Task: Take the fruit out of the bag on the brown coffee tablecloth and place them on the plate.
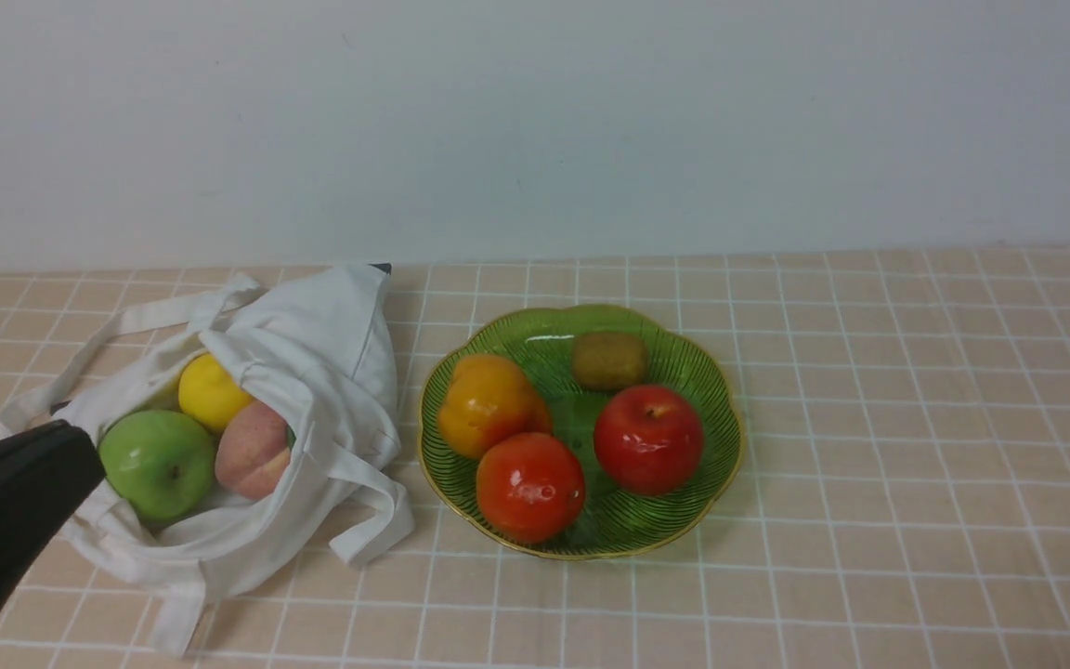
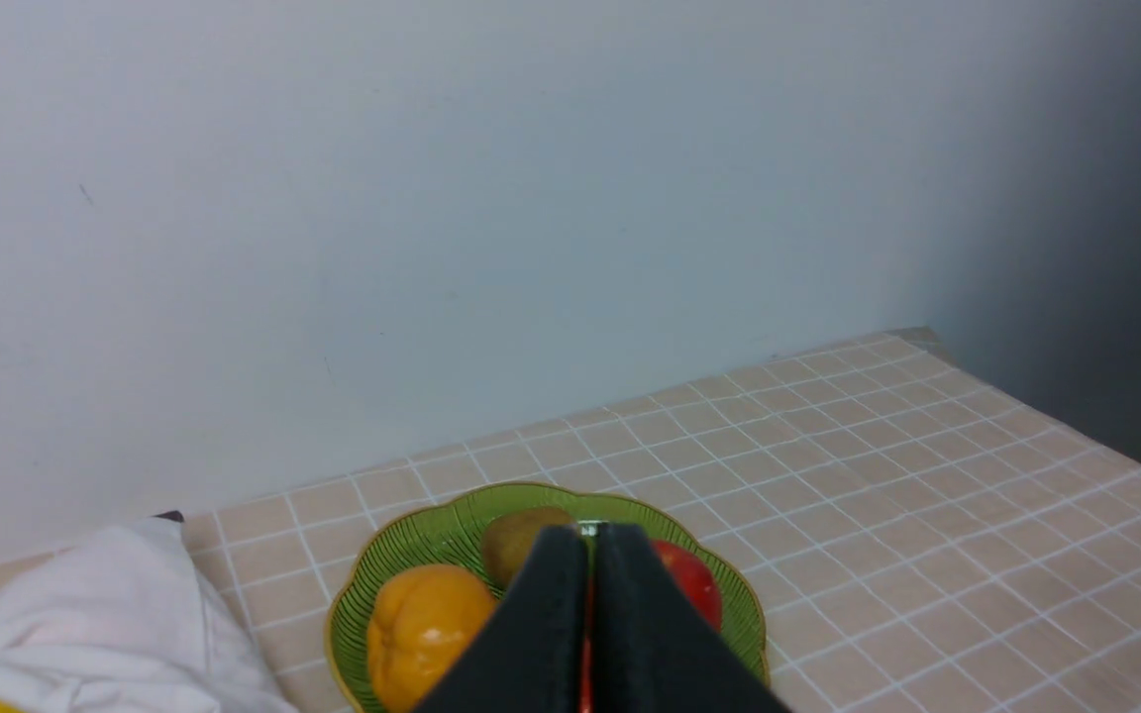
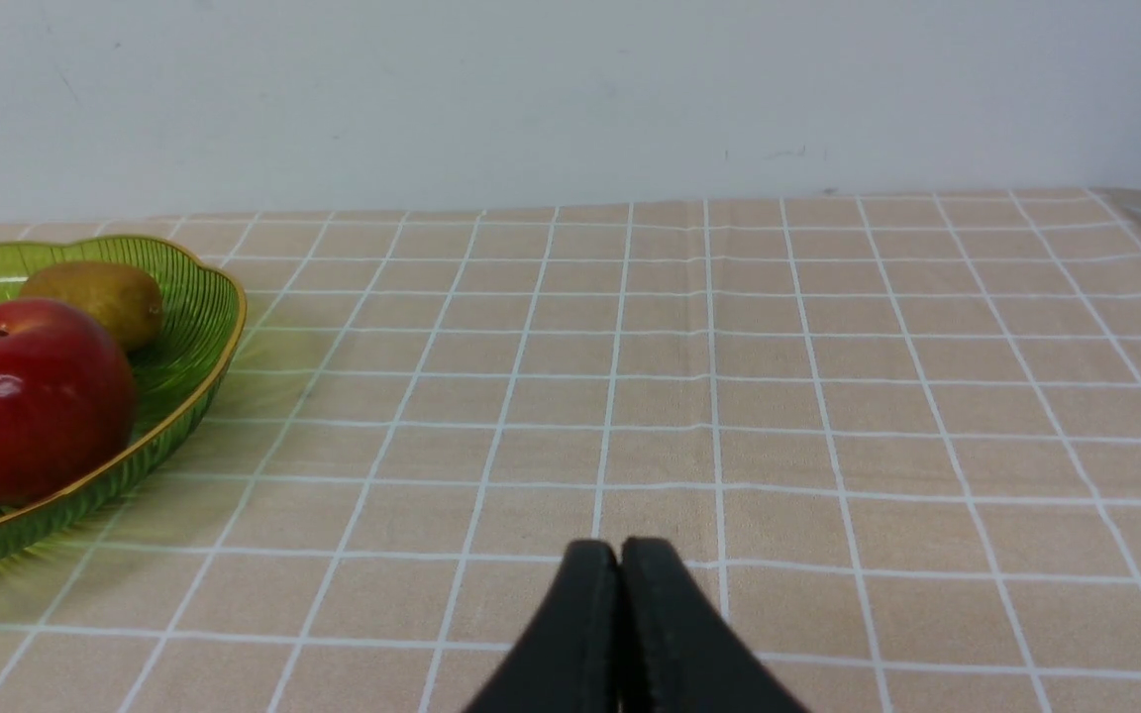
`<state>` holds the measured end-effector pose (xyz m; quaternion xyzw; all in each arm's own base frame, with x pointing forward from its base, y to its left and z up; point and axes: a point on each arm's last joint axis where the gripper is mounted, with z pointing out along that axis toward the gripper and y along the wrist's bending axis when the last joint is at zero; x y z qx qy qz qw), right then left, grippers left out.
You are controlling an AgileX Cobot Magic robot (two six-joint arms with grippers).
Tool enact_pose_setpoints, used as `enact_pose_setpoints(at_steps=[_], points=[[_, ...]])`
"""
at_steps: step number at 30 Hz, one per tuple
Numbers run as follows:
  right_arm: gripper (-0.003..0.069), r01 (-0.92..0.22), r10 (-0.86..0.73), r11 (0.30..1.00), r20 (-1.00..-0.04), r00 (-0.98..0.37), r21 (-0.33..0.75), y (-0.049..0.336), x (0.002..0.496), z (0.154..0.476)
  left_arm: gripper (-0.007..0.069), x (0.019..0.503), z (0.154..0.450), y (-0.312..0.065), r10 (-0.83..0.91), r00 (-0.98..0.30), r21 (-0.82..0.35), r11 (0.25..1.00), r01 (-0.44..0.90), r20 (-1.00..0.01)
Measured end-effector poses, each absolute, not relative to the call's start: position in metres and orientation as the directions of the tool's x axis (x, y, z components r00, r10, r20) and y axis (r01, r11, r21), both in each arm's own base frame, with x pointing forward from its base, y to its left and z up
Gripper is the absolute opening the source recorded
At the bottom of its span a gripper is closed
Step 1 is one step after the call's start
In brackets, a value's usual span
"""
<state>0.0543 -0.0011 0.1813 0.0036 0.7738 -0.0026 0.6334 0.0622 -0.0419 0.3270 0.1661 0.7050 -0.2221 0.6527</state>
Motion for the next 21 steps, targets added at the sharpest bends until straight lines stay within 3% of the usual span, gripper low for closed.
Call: enact_pose_setpoints(at_steps=[6,11,17,21], points=[[-0.0014,0.009,0.002,1.0,-0.98,-0.198,0.001,-0.001,0.054,0.181,-0.0008,0.061,0.304,-0.033,0.011,-0.037,-0.007,0.892,0.451,-0.999],[-0.0014,0.009,0.002,1.0,-0.98,-0.198,0.001,-0.001,0.054,0.181,-0.0008,0.057,0.272,-0.021,-0.023,-0.027,-0.03,0.945,0.326,-0.999],[-0.0014,0.009,0.002,1.0,-0.98,-0.198,0.001,-0.001,0.054,0.181,-0.0008,0.057,0.199,-0.008,0.012,-0.131,-0.005,0.991,0.13,-0.991],[-0.0014,0.009,0.002,1.0,-0.98,-0.198,0.001,-0.001,0.054,0.181,-0.0008,0.055,0.181,-0.006,0.018,-0.197,0.0,0.996,0.092,-0.98]])
